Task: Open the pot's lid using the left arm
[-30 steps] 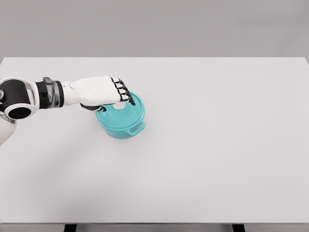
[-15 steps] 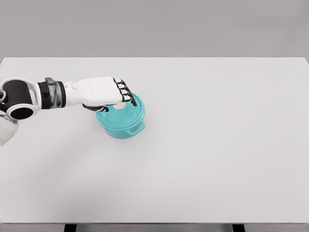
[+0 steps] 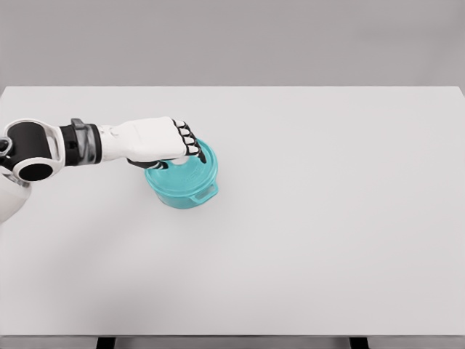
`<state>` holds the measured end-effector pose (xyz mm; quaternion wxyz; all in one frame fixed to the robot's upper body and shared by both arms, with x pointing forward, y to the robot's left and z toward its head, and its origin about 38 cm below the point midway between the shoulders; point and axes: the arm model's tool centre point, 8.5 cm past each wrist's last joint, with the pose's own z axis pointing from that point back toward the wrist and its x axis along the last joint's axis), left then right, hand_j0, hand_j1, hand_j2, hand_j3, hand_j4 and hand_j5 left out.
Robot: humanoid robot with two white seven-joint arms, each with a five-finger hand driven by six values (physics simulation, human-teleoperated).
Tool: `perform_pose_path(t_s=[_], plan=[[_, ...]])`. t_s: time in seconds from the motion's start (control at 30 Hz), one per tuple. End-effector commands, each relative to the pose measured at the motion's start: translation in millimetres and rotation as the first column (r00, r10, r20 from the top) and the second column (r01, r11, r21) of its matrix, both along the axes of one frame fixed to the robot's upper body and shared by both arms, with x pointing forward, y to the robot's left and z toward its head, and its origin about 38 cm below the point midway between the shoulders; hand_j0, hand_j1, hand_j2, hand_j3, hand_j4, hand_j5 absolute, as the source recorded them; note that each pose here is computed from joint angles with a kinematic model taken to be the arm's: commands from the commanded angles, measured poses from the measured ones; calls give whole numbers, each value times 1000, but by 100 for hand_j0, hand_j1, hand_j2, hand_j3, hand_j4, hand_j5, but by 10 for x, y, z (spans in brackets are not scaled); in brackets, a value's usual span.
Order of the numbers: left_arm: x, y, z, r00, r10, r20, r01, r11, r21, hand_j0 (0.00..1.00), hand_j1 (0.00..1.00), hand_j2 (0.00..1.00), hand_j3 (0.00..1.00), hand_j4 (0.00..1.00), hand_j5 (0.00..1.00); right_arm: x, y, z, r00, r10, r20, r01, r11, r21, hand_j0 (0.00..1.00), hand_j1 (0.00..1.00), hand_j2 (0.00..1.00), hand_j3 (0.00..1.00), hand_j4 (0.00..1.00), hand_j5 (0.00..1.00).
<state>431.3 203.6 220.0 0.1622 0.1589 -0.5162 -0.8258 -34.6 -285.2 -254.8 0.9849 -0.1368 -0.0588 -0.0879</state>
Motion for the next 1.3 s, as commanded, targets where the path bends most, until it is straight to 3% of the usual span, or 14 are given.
perform_pose_path(t_s=[0.0,1.27], plan=[[-1,-10,7,1000,0,0,0,1000,-5,76,76,76,76,76,76,1,0,0,1000,-1,1,1,1000,0,100,100,100,100,100,100],[1,9,-16,1000,7,-2,-7,1000,-1,59,59,59,59,59,59,1,0,0,1000,-1,1,1,1000,0,100,100,100,100,100,100]])
